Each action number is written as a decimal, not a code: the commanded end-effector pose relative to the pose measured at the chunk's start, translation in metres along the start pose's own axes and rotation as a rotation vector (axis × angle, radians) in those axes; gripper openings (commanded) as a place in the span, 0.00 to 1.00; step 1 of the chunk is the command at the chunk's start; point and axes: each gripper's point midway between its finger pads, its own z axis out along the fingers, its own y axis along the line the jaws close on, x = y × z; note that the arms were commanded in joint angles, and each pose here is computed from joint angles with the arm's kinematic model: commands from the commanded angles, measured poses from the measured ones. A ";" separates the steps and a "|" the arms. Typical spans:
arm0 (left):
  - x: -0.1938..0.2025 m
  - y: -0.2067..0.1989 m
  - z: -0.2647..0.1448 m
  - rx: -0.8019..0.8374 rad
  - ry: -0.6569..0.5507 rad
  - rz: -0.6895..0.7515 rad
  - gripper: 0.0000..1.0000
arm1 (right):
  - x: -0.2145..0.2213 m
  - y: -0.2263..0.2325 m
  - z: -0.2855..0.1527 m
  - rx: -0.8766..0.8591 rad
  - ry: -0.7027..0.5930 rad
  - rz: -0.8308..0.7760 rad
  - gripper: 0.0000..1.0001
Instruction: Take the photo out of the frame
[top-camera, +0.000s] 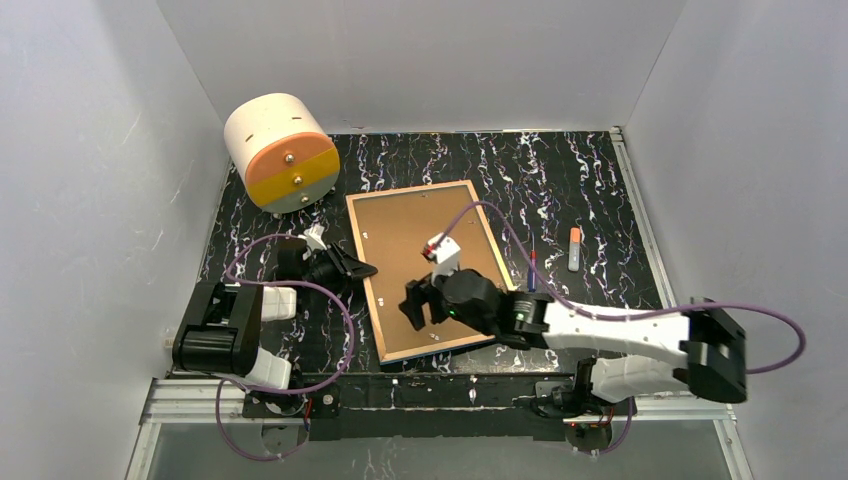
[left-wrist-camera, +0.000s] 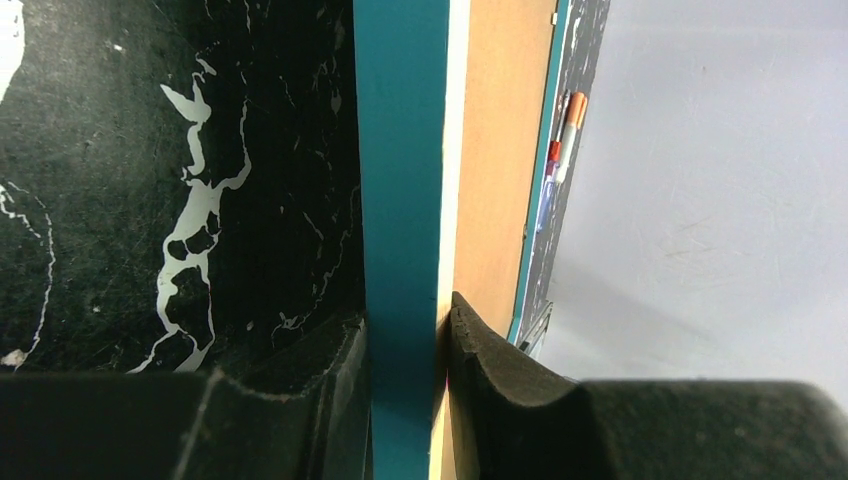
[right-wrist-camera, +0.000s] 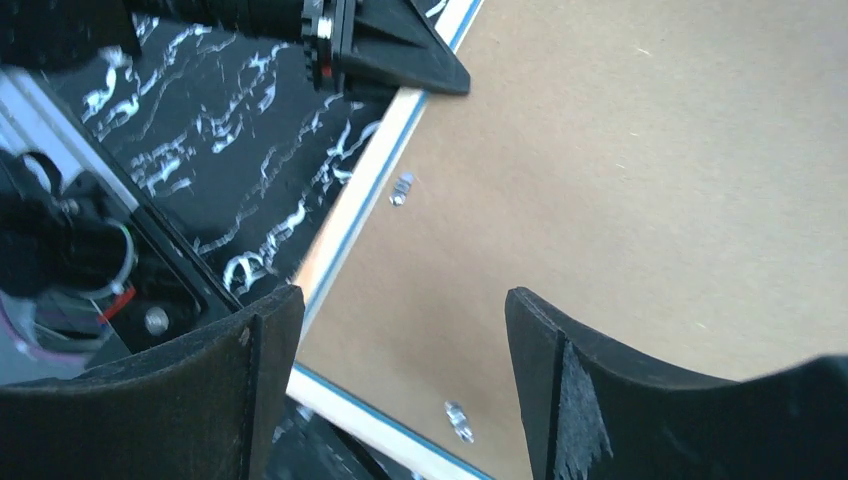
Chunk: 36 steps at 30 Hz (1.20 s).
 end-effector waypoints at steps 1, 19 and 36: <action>-0.011 -0.012 -0.001 0.004 -0.021 0.072 0.00 | -0.008 -0.002 -0.029 -0.107 -0.140 -0.189 0.82; -0.018 -0.018 0.000 -0.042 0.037 0.144 0.00 | 0.092 0.031 -0.046 -0.146 -0.045 -0.787 0.82; -0.015 -0.016 -0.001 -0.044 0.043 0.133 0.00 | 0.103 0.004 0.005 0.119 -0.094 -1.171 0.80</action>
